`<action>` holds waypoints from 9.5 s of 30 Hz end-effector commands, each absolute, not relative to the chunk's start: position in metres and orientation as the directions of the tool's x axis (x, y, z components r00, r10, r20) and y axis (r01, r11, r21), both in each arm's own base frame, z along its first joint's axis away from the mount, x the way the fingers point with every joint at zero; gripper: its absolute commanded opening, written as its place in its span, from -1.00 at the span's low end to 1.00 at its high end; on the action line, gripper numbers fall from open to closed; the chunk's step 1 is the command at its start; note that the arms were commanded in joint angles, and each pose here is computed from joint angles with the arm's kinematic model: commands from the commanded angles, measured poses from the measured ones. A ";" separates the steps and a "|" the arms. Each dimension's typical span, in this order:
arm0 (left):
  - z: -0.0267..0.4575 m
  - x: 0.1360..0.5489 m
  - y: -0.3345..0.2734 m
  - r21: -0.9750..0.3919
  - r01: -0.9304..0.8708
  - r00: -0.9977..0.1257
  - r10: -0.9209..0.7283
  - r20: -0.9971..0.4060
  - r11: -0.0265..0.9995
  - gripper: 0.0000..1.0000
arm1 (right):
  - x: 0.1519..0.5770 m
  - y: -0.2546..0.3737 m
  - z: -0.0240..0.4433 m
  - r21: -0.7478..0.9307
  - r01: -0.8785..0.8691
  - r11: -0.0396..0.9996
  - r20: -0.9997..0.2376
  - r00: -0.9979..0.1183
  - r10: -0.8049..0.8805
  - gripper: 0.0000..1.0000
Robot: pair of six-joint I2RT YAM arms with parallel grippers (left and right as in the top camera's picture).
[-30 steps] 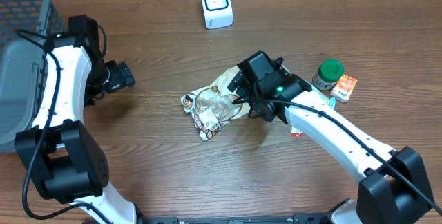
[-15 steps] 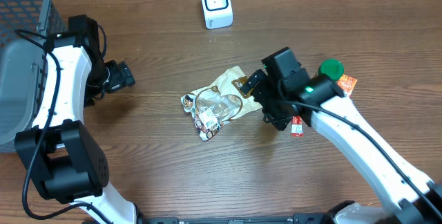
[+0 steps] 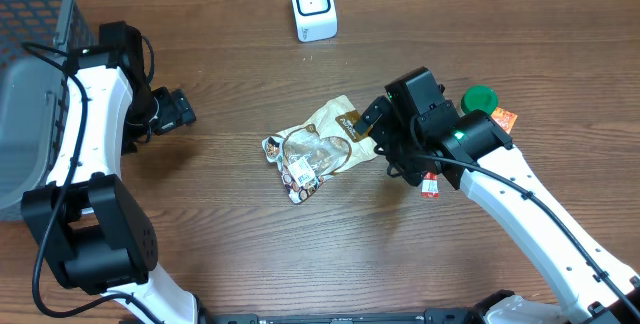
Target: Scan the item barcode
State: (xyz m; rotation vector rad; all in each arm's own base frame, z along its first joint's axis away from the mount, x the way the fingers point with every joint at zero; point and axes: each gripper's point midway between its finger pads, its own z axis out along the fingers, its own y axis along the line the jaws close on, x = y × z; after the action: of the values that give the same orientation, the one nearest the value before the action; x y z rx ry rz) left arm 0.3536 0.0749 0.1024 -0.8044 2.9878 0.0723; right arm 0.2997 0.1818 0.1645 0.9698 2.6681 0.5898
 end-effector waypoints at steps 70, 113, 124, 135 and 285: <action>0.112 0.357 0.076 0.031 -0.497 -0.865 -0.493 -0.090 0.867 0.99 | 0.340 0.235 0.092 0.398 0.540 0.741 -0.160 -0.755 0.636 0.85; 0.112 0.357 0.076 0.031 -0.497 -0.865 -0.493 -0.090 0.867 1.00 | 0.341 0.247 0.003 0.280 0.587 0.759 -0.097 -0.770 0.631 0.82; 0.112 0.357 0.076 0.031 -0.497 -0.865 -0.493 -0.090 0.867 1.00 | 0.330 0.270 0.022 0.367 0.570 0.735 0.066 -0.804 0.591 0.96; 0.112 0.357 0.076 0.031 -0.497 -0.865 -0.493 -0.090 0.867 1.00 | 0.353 0.230 0.081 0.367 0.005 0.930 -0.259 -0.960 0.108 0.98; 0.112 0.357 0.076 0.031 -0.497 -0.865 -0.493 -0.090 0.867 1.00 | 0.465 0.234 0.432 -0.004 -0.498 0.867 -0.947 -0.278 -0.164 -0.93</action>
State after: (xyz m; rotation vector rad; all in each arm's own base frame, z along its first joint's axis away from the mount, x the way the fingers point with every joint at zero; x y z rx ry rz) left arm 0.3537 0.0749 0.1025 -0.8043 2.9874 0.0722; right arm 0.4451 0.2500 0.4334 -0.5396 1.8629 0.5014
